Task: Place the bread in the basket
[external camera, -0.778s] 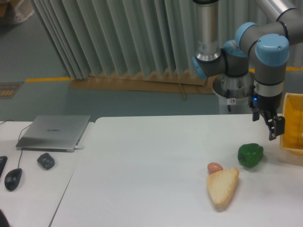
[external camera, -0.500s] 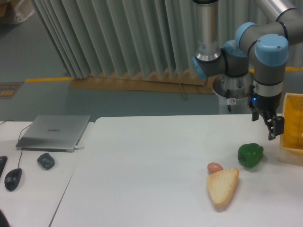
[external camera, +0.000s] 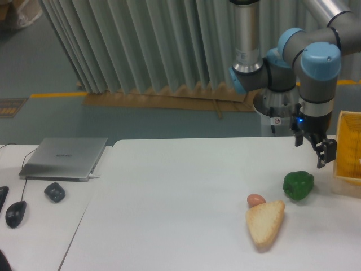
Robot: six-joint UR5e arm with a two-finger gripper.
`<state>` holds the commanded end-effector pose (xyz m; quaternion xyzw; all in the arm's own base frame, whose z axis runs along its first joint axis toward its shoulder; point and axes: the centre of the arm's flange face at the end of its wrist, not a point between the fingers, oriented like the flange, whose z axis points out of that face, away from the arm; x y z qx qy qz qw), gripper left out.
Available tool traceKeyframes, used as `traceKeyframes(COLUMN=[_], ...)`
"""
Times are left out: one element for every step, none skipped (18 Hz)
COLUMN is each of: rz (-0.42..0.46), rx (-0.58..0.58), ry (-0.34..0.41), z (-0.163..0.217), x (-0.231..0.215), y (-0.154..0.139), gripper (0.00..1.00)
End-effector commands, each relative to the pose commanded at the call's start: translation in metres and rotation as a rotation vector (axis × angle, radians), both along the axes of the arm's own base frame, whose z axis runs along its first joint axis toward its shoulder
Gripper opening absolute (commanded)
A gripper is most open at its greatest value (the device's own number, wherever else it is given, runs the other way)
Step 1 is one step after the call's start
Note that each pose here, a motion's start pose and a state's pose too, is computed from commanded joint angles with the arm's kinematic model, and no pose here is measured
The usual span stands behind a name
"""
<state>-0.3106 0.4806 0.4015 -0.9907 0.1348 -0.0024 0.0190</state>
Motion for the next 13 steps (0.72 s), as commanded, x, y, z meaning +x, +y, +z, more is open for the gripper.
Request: traceKeyframes(rz=[0.026, 0.052, 0.081, 0.106, 0.143, 0.185, 0.248, 0.298, 0.308, 0.313, 0.332, 0.363, 0.38], rx=[0.001, -0.003, -0.009, -0.009, -0.01, -0.001, 0.012, 0.031, 0.028, 0.021, 0.018, 0.017, 0.028], ry=[0.008, 0.004, -0.003, -0.004, -0.007, -0.002, 0.008, 0.029, 0.047, 0.067, 0.086, 0.096, 0.114], z=[-0.001, -0.004, -0.008, -0.009, -0.013, -0.016, -0.025, -0.03, -0.034, -0.037, -0.04, -0.044, -0.047], x=[0.009, 0.01, 0.011, 0.013, 0.019, 0.025, 0.027, 0.033, 0.038, 0.041, 0.039, 0.037, 0.041], y=[0.007, 0.01, 0.012, 0.014, 0.021, 0.028, 0.04, 0.05, 0.057, 0.062, 0.065, 0.068, 0.076], gripper=[1.0, 1.0, 1.0, 1.0, 1.0, 1.0, 1.0, 1.0, 1.0, 1.0, 1.0, 1.0, 1.0])
